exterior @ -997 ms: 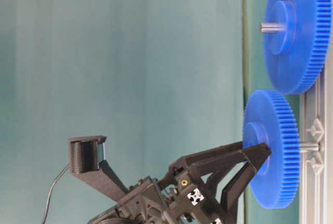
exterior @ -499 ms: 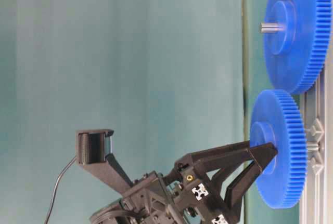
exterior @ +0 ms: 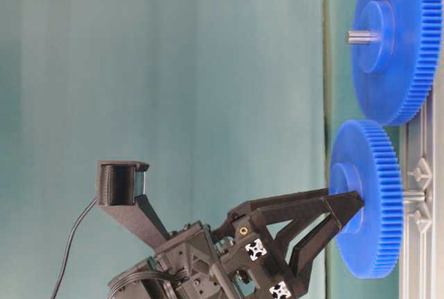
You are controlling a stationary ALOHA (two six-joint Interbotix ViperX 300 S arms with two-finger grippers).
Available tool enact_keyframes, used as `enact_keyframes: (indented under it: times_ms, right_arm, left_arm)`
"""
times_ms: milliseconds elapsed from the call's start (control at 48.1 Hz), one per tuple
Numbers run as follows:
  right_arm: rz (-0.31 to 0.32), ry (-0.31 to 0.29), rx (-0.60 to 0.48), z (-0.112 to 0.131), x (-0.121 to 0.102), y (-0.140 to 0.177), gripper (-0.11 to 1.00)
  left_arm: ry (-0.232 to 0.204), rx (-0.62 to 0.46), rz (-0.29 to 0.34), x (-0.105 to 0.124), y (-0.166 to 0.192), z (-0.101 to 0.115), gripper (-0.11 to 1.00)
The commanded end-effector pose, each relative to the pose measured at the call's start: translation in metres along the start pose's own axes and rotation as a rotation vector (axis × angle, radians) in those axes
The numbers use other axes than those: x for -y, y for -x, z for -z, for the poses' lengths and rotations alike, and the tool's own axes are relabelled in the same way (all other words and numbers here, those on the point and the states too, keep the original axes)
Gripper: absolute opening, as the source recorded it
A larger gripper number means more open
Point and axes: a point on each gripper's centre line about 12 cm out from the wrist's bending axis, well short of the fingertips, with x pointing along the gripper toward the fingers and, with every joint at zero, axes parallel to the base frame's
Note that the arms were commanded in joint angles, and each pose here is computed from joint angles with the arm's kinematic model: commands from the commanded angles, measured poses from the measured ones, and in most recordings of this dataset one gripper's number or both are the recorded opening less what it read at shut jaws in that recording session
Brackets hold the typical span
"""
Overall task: Insert the small gear onto the shaft.
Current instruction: 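Align the gear's bore over the shaft beside the large gear, then lower the small gear down onto the shaft, meshing with large gear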
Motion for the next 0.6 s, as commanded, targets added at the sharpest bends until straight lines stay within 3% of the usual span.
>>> enact_keyframes:
  times_ms: [0,125,270,582]
  right_arm:
    - [-0.001,-0.007,0.031,-0.0072,-0.0001,0.0023,0.05]
    - [-0.001,-0.008,0.029,-0.0069,-0.0001,0.002,0.05]
    - [-0.001,-0.005,0.031,-0.0072,-0.0001,0.0023,0.05]
    - [-0.001,-0.007,0.031,-0.0072,-0.0001,0.0023,0.05]
  left_arm:
    - [0.003,0.044,-0.006,-0.0026,0.0114,-0.0108,0.72]
    - [0.003,0.046,-0.007,-0.0026,0.0116,-0.0114,0.73]
    - [-0.002,0.054,-0.004,-0.001,0.0132,-0.0133,0.89]
    - [0.006,0.067,-0.005,-0.0012,0.0184,-0.0164,0.89]
